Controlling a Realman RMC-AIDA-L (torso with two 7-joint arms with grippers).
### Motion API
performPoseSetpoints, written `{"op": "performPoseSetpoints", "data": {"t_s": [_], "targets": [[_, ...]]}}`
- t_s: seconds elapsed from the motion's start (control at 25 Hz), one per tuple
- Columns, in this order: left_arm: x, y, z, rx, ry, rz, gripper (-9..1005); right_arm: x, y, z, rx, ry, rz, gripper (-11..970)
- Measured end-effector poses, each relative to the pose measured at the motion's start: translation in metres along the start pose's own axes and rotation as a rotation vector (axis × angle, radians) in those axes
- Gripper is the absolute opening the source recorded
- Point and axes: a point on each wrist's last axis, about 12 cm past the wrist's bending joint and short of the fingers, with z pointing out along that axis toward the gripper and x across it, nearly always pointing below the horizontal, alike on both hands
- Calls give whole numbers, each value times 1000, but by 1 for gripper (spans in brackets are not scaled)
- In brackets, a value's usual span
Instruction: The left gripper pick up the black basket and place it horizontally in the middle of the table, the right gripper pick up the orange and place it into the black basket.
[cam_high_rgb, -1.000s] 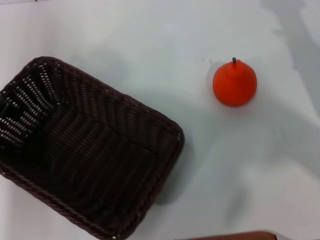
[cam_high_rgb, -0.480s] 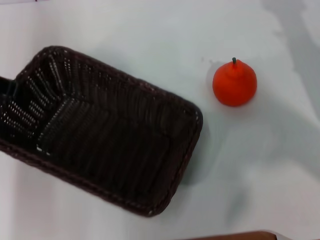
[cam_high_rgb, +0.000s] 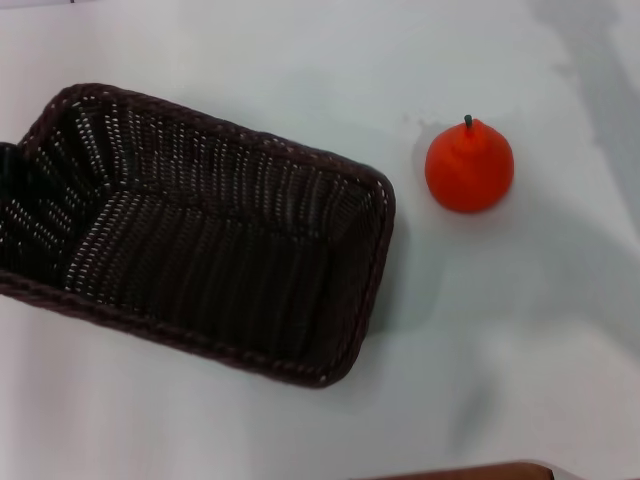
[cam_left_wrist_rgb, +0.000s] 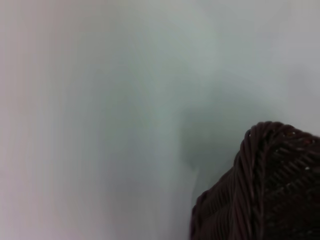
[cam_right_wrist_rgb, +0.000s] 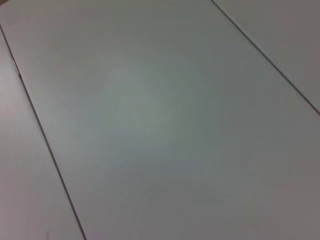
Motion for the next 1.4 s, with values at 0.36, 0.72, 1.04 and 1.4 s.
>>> {"op": "performPoseSetpoints", "data": {"t_s": [0.36,0.72,1.04,1.4], "targets": [[23,25,-2,39,-83,-152,178,-1,-2,12,18,-7,-2,851],[39,40,-5,97,-161,-280,178,-2,-3,22,30,-12,-6,852],[51,40,-5,124,-164,-301,179,-1,-4,27,33,-9,-7,852],[53,27,0,131,-134,-252,178,-1,-3,30,33,-19,-19,852]]}}
